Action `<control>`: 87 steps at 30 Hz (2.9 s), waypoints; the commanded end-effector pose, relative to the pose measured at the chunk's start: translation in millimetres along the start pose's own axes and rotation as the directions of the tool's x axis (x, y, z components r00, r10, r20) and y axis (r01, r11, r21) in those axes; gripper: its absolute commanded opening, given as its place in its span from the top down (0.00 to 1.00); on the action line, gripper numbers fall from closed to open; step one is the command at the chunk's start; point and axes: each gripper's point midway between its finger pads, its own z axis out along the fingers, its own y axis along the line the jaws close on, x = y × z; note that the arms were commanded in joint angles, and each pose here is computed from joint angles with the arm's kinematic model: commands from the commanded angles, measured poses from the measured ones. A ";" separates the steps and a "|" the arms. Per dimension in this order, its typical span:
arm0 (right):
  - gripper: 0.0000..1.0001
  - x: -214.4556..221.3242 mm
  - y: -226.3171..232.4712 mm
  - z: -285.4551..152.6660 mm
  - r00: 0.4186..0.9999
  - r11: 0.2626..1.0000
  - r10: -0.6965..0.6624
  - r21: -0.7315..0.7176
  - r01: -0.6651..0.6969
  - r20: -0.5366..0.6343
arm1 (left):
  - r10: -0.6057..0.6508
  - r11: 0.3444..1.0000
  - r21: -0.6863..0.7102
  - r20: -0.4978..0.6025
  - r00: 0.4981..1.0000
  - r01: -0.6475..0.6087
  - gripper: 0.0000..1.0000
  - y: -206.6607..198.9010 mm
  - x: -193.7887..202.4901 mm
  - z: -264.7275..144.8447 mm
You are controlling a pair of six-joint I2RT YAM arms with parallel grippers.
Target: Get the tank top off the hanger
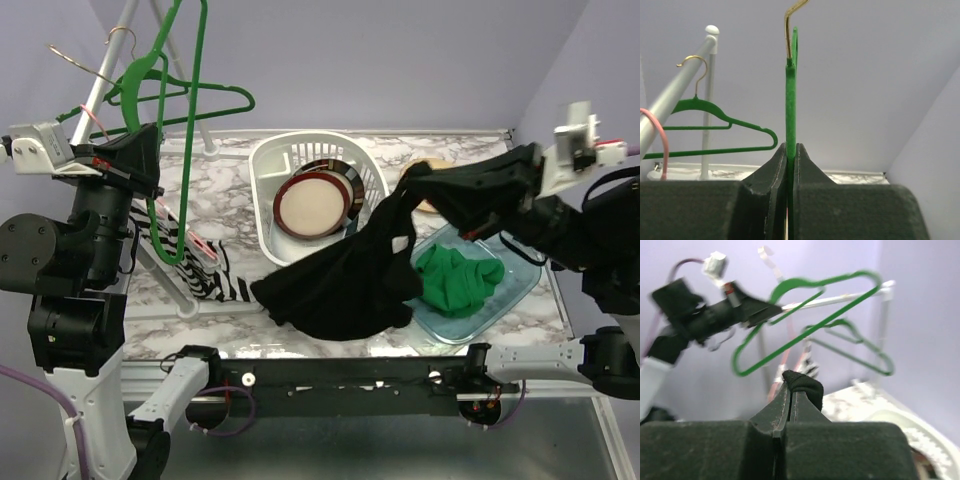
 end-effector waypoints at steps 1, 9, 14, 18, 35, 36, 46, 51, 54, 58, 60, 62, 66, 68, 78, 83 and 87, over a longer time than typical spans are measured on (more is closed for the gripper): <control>0.99 -50.9 -59.8 -8.6 0.976 0.930 -0.213 0.316 0.186 0.052 | -0.008 0.995 0.096 -0.076 0.997 0.015 1.00 -18.3 10.3 -9.5; 0.99 -124.0 -123.2 -39.8 0.820 0.582 -0.572 0.693 0.425 -0.023 | -0.036 0.990 0.137 -0.070 0.997 0.045 1.00 -27.4 7.6 -16.3; 0.99 -151.7 -135.6 -49.8 0.728 0.401 -0.678 0.778 0.483 -0.101 | -0.041 0.989 0.137 -0.064 0.997 0.050 1.00 -27.8 6.5 -17.2; 0.99 -164.3 -144.4 -63.8 0.630 0.245 -0.748 0.795 0.554 -0.209 | -0.045 0.989 0.137 -0.053 0.998 0.052 1.00 -28.1 3.9 -20.6; 0.99 -189.2 -175.7 -122.8 0.375 -0.160 -0.794 0.759 0.631 -0.479 | -0.018 0.993 0.115 -0.011 1.000 0.019 1.00 -25.7 -10.4 -27.2; 0.99 -188.4 -179.2 -119.2 0.364 -0.169 -0.793 0.751 0.638 -0.488 | -0.018 0.993 0.116 -0.010 1.000 0.019 1.00 -26.0 -11.2 -27.1; 0.99 -198.2 -215.2 -103.6 0.283 -0.264 -0.783 0.709 0.654 -0.553 | -0.010 0.994 0.108 0.006 1.000 0.010 1.00 -25.5 -17.0 -28.7; 0.99 -185.3 -239.2 -102.8 0.296 -0.287 -0.736 0.677 0.678 -0.609 | -0.003 0.995 0.104 0.018 1.000 0.001 1.00 -25.6 -22.1 -30.0; 0.99 -157.2 -239.7 -114.5 0.401 -0.183 -0.730 0.723 0.666 -0.554 | -0.004 0.995 0.103 0.029 1.000 0.001 1.00 -25.9 -25.1 -31.0; 0.99 -108.2 -229.2 -119.6 0.497 0.003 -0.749 0.747 0.665 -0.439 | 0.004 0.996 0.089 0.033 0.999 -0.007 1.00 -22.9 -25.1 -31.0; 0.99 -81.9 -233.0 -120.7 0.547 0.070 -0.720 0.741 0.668 -0.426 | 0.010 0.997 0.080 0.022 1.000 -0.012 1.00 -20.0 -20.0 -29.3; 0.99 -74.9 -231.4 -132.4 0.581 0.078 -0.688 0.752 0.655 -0.436 | 0.010 0.997 0.074 0.018 1.000 -0.011 1.00 -18.3 -17.6 -28.0; 0.99 -63.2 -229.6 -159.8 0.681 0.092 -0.589 0.801 0.591 -0.435 | 0.005 0.997 0.076 0.010 1.000 -0.006 1.00 -17.7 -13.1 -26.2; 0.99 -52.1 -223.2 -178.3 0.736 0.111 -0.521 0.820 0.561 -0.433 | 0.002 0.997 0.079 0.017 1.000 -0.004 1.00 -18.3 -14.3 -26.5; 0.99 54.4 -229.2 -197.0 0.898 0.272 -0.224 0.861 0.431 -0.379 | 0.002 0.997 0.082 0.021 1.000 -0.004 1.00 -18.2 -13.3 -26.8; 0.99 143.9 -241.0 -198.7 0.938 0.328 0.000 0.886 0.327 -0.346 | 0.006 0.997 0.079 0.024 1.000 -0.007 1.00 -17.9 -14.3 -27.3; 0.99 197.3 -249.6 -232.6 0.953 0.160 0.156 0.959 0.235 -0.260 | 0.010 0.997 0.081 0.030 1.000 -0.013 1.00 -18.9 -17.4 -30.1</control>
